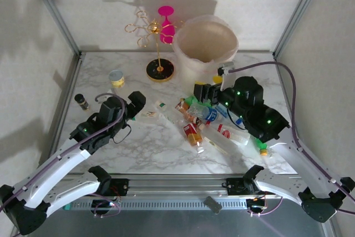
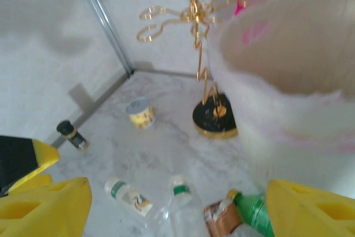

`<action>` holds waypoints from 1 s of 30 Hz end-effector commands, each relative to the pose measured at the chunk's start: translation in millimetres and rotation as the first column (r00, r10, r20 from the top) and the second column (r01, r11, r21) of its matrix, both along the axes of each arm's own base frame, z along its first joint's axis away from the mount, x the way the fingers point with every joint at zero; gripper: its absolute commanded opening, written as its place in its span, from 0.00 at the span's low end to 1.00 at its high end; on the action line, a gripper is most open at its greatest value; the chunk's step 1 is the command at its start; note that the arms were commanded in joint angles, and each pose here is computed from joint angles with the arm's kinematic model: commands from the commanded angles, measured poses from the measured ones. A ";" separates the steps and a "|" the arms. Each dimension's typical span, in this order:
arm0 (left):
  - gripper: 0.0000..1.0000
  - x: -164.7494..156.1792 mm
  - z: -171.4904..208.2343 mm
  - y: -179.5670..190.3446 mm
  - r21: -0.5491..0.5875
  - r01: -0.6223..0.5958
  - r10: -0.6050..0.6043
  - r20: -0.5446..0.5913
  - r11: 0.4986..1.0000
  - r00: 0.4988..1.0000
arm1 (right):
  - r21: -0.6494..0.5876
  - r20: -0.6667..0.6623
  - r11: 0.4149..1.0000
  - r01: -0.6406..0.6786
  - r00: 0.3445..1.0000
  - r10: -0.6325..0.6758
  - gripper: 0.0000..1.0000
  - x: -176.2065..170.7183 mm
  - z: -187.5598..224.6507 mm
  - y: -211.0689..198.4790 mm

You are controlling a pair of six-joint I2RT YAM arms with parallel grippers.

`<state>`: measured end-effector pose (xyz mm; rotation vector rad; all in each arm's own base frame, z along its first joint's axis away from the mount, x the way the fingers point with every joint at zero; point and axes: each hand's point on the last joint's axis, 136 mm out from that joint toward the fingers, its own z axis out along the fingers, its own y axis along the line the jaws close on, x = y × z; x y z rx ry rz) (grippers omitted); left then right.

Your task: Put the plastic bottles in the bin

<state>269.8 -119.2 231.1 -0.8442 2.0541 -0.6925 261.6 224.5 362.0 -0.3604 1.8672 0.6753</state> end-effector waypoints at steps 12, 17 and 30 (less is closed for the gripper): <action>1.00 32.1 -100.4 25.1 -0.050 -0.210 0.180 -0.344 0.976 0.921 | -0.058 -0.220 0.998 -0.034 0.975 0.020 0.79 -25.4 -99.5 33.2; 1.00 46.0 -132.2 39.0 -0.041 -0.258 0.217 -0.427 0.965 0.878 | -0.080 -0.225 0.995 -0.062 0.973 0.043 0.80 -33.5 -106.1 45.2; 0.88 65.9 -193.0 32.7 -0.081 -0.291 0.206 -0.531 0.953 0.822 | -0.162 -0.233 0.984 -0.076 0.972 0.036 0.80 -34.0 -127.6 63.4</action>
